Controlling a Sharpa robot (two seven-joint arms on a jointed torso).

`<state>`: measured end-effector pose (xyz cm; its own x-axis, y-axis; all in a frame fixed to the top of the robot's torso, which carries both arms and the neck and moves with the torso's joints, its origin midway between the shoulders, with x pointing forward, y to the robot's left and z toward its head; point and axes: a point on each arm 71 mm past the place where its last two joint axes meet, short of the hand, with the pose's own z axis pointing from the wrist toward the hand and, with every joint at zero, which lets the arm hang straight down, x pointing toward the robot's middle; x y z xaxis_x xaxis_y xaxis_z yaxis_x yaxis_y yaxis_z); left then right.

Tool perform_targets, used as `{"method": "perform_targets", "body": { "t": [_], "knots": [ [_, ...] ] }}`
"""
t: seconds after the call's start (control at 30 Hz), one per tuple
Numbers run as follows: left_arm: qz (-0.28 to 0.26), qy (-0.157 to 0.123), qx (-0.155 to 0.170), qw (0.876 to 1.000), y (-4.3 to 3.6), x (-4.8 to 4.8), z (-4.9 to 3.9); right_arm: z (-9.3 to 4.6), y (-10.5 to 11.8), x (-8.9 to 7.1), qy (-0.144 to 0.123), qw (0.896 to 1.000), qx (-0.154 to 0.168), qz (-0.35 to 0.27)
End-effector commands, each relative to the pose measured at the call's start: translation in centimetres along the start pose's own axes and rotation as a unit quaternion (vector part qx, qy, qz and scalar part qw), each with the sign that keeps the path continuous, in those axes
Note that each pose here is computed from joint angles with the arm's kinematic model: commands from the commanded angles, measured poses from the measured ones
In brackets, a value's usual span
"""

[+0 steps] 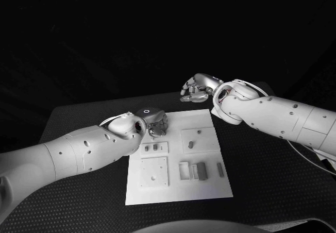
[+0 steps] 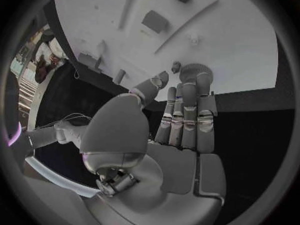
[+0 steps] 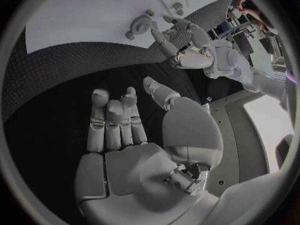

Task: Assemble the parts on the task board

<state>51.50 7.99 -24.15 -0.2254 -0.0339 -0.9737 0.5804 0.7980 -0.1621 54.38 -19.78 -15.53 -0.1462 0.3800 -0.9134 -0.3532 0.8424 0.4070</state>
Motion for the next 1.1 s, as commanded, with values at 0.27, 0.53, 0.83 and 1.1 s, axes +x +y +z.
{"method": "perform_targets", "body": {
  "t": [0.27,0.53,0.83,1.1],
  "knots": [
    [0.022,0.032,-0.003,0.999,-0.06,1.0,0.31,0.1,0.3,0.1,0.001,1.0,-0.007,0.001],
    [0.019,0.023,-0.003,1.0,-0.04,1.53,0.5,0.1,0.4,0.1,0.002,1.0,-0.008,0.001],
    [0.017,0.026,0.002,1.0,-0.41,1.82,0.57,0.1,0.5,0.2,0.003,1.0,-0.009,0.0],
    [0.018,0.04,0.003,0.999,-0.28,2.03,0.43,0.0,0.5,0.1,0.003,1.0,-0.009,0.0]
  ]
}}
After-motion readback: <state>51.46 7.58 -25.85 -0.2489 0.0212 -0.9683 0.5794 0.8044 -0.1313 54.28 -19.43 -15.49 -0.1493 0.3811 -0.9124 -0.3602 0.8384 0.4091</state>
